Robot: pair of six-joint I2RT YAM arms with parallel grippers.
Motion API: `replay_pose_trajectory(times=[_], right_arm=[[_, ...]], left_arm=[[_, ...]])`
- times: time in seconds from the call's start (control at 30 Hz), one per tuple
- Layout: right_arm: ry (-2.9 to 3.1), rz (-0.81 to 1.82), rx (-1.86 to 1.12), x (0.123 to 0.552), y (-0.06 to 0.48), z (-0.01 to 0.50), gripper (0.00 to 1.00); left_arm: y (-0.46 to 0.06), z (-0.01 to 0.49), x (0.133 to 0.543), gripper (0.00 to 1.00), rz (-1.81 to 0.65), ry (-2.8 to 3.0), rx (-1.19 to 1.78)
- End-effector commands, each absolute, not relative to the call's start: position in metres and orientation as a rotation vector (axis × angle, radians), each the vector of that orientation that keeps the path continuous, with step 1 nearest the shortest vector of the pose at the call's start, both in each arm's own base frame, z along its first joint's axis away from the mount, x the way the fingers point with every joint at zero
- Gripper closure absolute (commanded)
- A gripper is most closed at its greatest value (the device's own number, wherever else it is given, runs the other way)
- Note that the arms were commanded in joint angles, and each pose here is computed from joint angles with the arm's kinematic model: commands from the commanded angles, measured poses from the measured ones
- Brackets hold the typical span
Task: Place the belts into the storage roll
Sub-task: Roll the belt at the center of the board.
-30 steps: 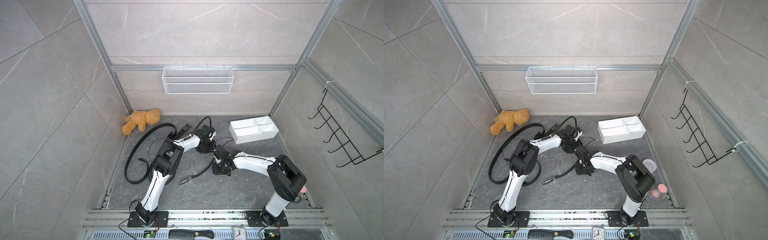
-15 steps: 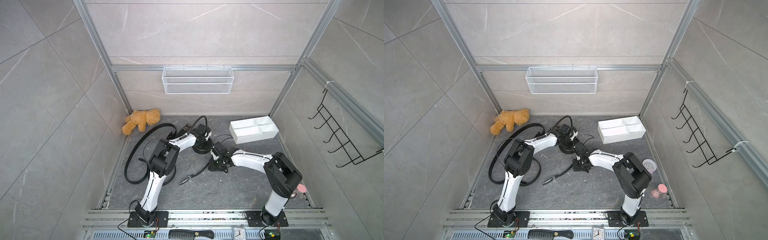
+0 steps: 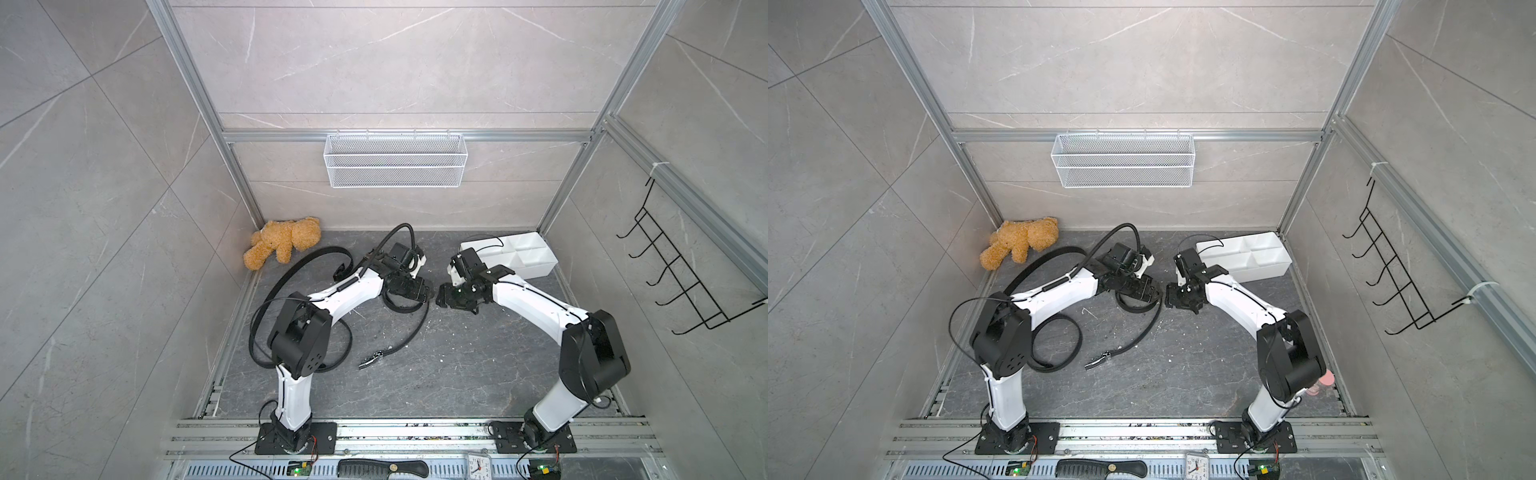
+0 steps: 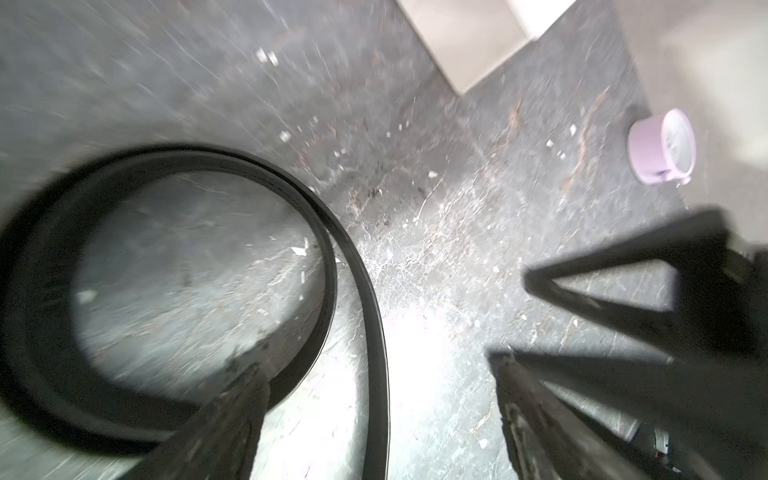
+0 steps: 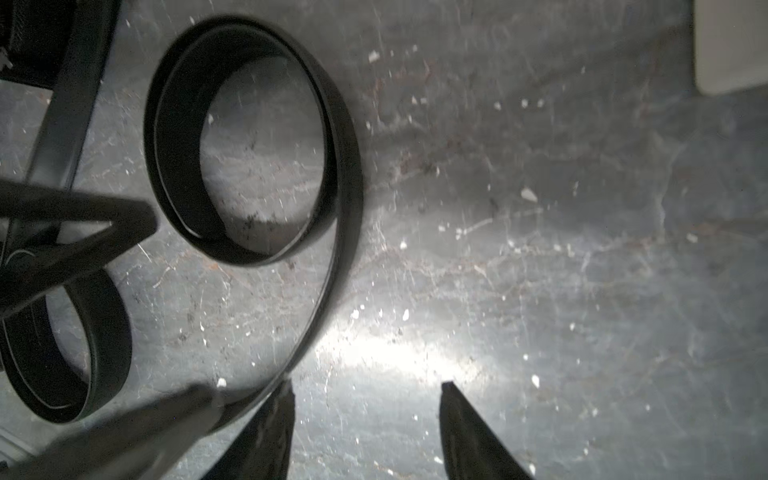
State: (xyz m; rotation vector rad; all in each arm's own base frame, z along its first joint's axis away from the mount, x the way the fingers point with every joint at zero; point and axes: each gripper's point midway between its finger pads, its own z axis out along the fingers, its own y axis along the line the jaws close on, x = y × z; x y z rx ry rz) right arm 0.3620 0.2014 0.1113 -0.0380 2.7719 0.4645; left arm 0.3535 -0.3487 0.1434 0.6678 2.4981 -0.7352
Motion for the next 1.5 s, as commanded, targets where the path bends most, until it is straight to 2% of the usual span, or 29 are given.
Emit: replay_pose_trajectory(times=[0.0, 0.13, 0.27, 0.47, 0.7, 0.87, 0.97, 1.03, 1.1, 1.13, 1.47], right_arm=[[2.801, 0.419, -0.072, 0.38, 0.204, 0.104, 0.4], [2.802, 0.448, -0.105, 0.406, 0.226, 0.107, 0.4], [2.842, 0.365, -0.168, 0.419, 0.236, 0.098, 0.41], [2.893, 0.174, -0.327, 0.421, 0.237, 0.064, 0.42], [2.939, 0.085, -0.355, 0.425, 0.236, 0.03, 0.42], [2.979, 0.051, -0.373, 0.42, 0.234, 0.012, 0.48], [3.01, 0.013, -0.402, 0.407, 0.229, 0.005, 0.53], [3.037, -0.026, -0.421, 0.393, 0.219, 0.001, 0.55], [3.07, -0.058, -0.428, 0.374, 0.206, -0.004, 0.56], [3.089, -0.085, -0.431, 0.362, 0.198, -0.007, 0.56], [3.215, -0.166, -0.265, 0.26, 0.137, -0.014, 0.58]], left_arm=[[-0.329, 0.156, 0.337, 0.13, -0.682, 2.484, 0.656], [-0.321, 0.115, 0.279, 0.22, -0.602, 2.614, 0.814], [-0.316, 0.081, 0.241, 0.24, -0.495, 2.685, 0.907], [-0.305, 0.065, 0.241, 0.31, -0.392, 2.698, 0.86], [-0.296, 0.04, 0.242, 0.3, -0.282, 2.735, 0.876], [-0.298, 0.017, 0.239, 0.34, -0.252, 2.772, 0.932], [-0.292, 0.004, 0.235, 0.55, -0.212, 2.807, 0.943], [-0.283, 0.001, 0.236, 0.79, -0.145, 2.822, 0.936], [-0.272, 0.002, 0.236, 0.97, -0.072, 2.835, 0.927], [-0.267, 0.003, 0.236, 1.0, -0.034, 2.842, 0.925], [-0.229, 0.01, 0.258, 1.0, 0.185, 2.868, 0.889]])
